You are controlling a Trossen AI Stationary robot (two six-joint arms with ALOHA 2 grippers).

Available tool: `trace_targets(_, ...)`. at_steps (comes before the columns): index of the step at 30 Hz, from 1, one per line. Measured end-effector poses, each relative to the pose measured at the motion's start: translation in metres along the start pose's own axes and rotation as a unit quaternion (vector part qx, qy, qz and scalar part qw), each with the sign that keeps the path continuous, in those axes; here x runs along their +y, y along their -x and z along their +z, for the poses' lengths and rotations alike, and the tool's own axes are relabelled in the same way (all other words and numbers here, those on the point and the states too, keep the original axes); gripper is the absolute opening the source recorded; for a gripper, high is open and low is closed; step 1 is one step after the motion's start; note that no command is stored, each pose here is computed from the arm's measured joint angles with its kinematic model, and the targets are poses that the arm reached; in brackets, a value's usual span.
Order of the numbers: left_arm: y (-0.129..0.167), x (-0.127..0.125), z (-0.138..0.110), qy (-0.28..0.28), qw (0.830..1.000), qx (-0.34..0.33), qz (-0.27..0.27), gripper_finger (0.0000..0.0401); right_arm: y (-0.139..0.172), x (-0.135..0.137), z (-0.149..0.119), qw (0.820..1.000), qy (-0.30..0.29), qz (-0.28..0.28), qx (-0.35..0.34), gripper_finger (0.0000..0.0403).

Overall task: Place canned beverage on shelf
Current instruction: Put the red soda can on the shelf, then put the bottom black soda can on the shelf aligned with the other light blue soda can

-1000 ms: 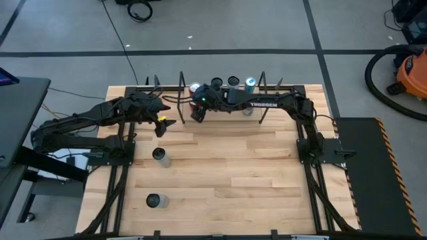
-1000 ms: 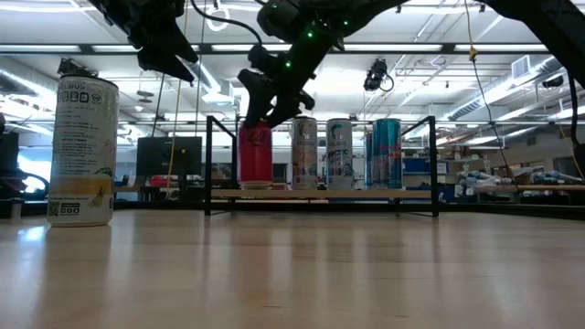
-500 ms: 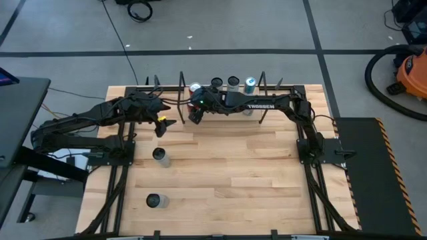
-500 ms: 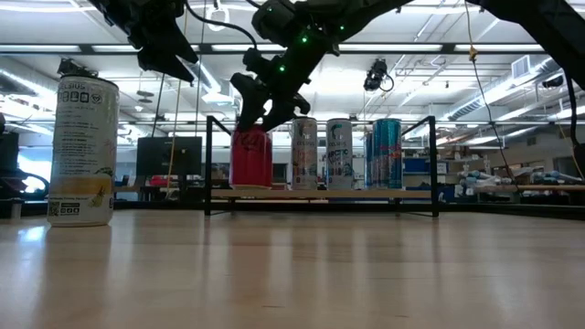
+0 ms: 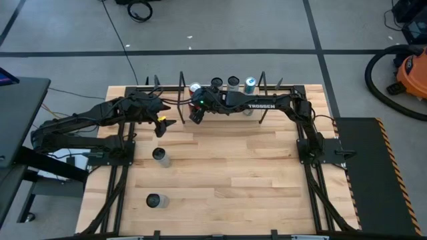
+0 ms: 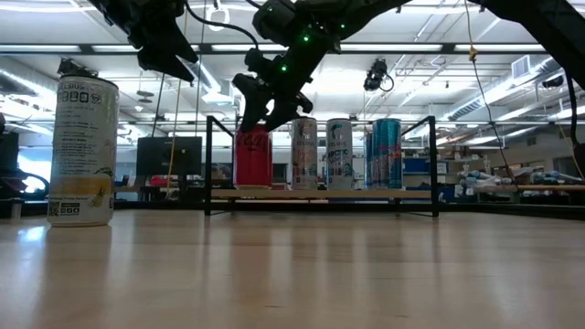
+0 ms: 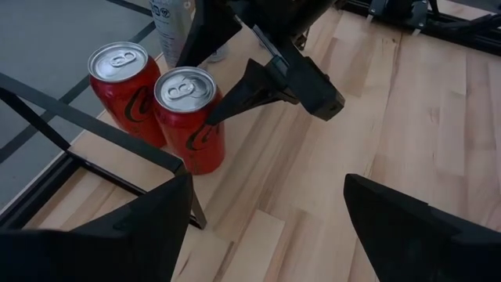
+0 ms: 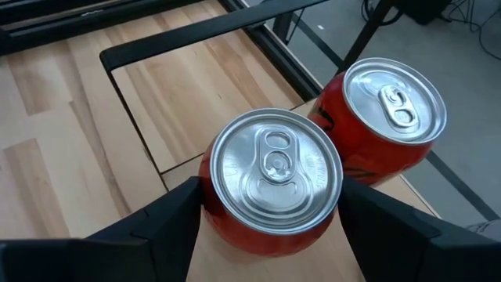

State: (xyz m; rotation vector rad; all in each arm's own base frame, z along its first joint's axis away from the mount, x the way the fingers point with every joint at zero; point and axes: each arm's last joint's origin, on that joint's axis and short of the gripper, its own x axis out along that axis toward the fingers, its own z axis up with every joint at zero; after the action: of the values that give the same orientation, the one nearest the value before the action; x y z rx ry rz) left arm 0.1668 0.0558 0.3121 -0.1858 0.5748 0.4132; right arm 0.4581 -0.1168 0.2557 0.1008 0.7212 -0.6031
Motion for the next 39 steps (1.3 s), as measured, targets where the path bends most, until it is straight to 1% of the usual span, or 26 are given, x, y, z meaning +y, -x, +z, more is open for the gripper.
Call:
trace_targets(4,0.0,0.0,0.0,-0.001,1.0,0.0,0.0,0.0332,0.0,0.0,0.0,1.0,0.001,0.003,0.001,0.029)
trace_targets(9,0.0,0.0,0.0,-0.001,1.0,0.0,0.0,0.0332,0.0,0.001,0.0,1.0,0.002,0.025,0.003,0.0297)
trace_targets(15,0.0,0.0,0.0,-0.001,1.0,0.0,0.0,0.0332,0.0,0.001,0.0,1.0,0.011,0.028,0.003,0.0307)
trace_targets(28,0.0,0.0,0.0,-0.001,1.0,0.001,0.0,0.0332,-0.002,0.002,-0.004,0.999,0.026,0.025,0.013,0.0354)
trace_targets(39,0.0,0.0,0.0,-0.001,1.0,0.002,0.0,0.0332,0.016,-0.008,0.009,0.999,0.019,0.027,-0.012,0.0358)
